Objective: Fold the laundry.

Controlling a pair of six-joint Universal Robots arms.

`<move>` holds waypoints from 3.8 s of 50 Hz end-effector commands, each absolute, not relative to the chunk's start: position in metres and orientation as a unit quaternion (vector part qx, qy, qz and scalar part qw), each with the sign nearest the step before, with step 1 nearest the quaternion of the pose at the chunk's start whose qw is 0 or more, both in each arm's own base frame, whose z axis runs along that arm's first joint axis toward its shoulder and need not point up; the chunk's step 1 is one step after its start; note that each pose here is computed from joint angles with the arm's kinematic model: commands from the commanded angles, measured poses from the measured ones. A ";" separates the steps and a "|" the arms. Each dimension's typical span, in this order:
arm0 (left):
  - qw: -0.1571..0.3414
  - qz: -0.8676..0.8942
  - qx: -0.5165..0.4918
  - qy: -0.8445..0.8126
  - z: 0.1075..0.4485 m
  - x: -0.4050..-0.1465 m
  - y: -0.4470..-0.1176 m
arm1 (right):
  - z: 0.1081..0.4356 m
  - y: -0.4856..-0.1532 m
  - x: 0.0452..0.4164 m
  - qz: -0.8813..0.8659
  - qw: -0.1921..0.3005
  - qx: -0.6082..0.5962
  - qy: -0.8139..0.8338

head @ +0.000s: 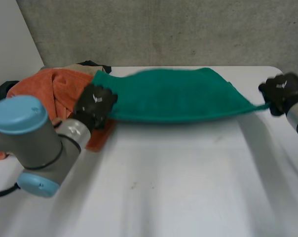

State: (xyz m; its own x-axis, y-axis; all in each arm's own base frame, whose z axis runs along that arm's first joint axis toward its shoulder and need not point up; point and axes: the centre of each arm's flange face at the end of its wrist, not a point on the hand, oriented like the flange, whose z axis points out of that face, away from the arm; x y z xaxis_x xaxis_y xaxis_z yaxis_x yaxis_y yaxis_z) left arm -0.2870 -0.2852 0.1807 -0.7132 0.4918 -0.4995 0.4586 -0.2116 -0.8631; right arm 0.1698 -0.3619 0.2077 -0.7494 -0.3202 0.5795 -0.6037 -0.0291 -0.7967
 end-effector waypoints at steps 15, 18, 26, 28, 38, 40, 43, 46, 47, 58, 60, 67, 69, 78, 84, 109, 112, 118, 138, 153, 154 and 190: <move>0.025 0.636 -0.383 -0.669 0.138 -0.261 -0.305 | 0.177 -0.364 0.151 0.600 0.095 0.330 -0.722; 0.023 0.629 -0.382 -0.676 0.135 -0.258 -0.304 | 0.177 -0.365 0.150 0.600 0.094 0.330 -0.723; 0.030 0.614 -0.388 -0.687 0.127 -0.253 -0.296 | 0.172 -0.367 0.147 0.596 0.094 0.328 -0.727; 0.041 0.611 -0.394 -0.686 0.126 -0.254 -0.296 | 0.170 -0.367 0.147 0.593 0.093 0.328 -0.729; 0.051 0.608 -0.398 -0.685 0.118 -0.257 -0.307 | 0.167 -0.365 0.149 0.590 0.090 0.331 -0.731; 0.050 0.610 -0.396 -0.684 0.117 -0.257 -0.312 | 0.167 -0.365 0.150 0.590 0.090 0.333 -0.730; 0.046 0.613 -0.397 -0.682 0.116 -0.257 -0.318 | 0.166 -0.365 0.150 0.588 0.090 0.334 -0.731; 0.043 0.614 -0.397 -0.681 0.114 -0.258 -0.323 | 0.164 -0.365 0.150 0.586 0.089 0.335 -0.732; 0.042 0.613 -0.396 -0.683 0.111 -0.257 -0.327 | 0.163 -0.365 0.150 0.585 0.089 0.335 -0.733; 0.037 0.618 -0.393 -0.680 0.107 -0.258 -0.343 | 0.163 -0.365 0.148 0.584 0.095 0.334 -0.734; 0.038 0.615 -0.392 -0.683 0.107 -0.258 -0.342 | 0.164 -0.366 0.146 0.584 0.100 0.330 -0.734; 0.058 0.630 -0.384 -0.673 0.175 -0.260 -0.306 | 0.181 -0.359 0.146 0.583 0.106 0.338 -0.732; 0.066 0.629 -0.384 -0.672 0.193 -0.262 -0.287 | 0.202 -0.347 0.143 0.578 0.123 0.356 -0.724; 0.069 0.602 -0.389 -0.694 0.197 -0.253 -0.248 | 0.212 -0.321 0.113 0.514 0.168 0.418 -0.730; 0.089 0.571 -0.403 -0.709 0.151 -0.269 -0.260 | 0.214 -0.326 0.130 0.545 0.136 0.396 -0.726; 0.165 0.550 -0.333 -0.747 0.132 -0.304 -0.295 | 0.178 -0.428 0.110 0.583 0.150 0.269 -0.752; 0.165 0.548 -0.335 -0.748 0.133 -0.305 -0.296 | 0.178 -0.433 0.109 0.592 0.154 0.266 -0.745; 0.167 0.545 -0.337 -0.749 0.134 -0.308 -0.297 | 0.174 -0.435 0.109 0.594 0.156 0.266 -0.743; 0.179 0.509 -0.368 -0.757 0.116 -0.326 -0.274 | 0.166 -0.437 0.110 0.588 0.156 0.268 -0.747; 0.121 0.531 -0.396 -0.739 0.098 -0.323 -0.288 | 0.161 -0.429 0.112 0.578 0.148 0.274 -0.754; 0.119 0.537 -0.395 -0.736 0.099 -0.323 -0.290 | 0.161 -0.429 0.112 0.578 0.148 0.274 -0.754; 0.063 0.607 -0.409 -0.678 0.100 -0.322 -0.336 | 0.152 -0.424 0.115 0.571 0.134 0.284 -0.759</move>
State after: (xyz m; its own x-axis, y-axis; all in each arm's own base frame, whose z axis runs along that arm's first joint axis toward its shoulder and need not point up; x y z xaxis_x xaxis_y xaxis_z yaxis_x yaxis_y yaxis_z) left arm -0.3240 -0.3303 0.1015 -0.6620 0.6465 -0.3792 0.4643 -0.0435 -0.8846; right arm 0.1143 -0.4240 0.1526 -0.8031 -0.2766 0.5277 -0.5835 0.1864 -0.7904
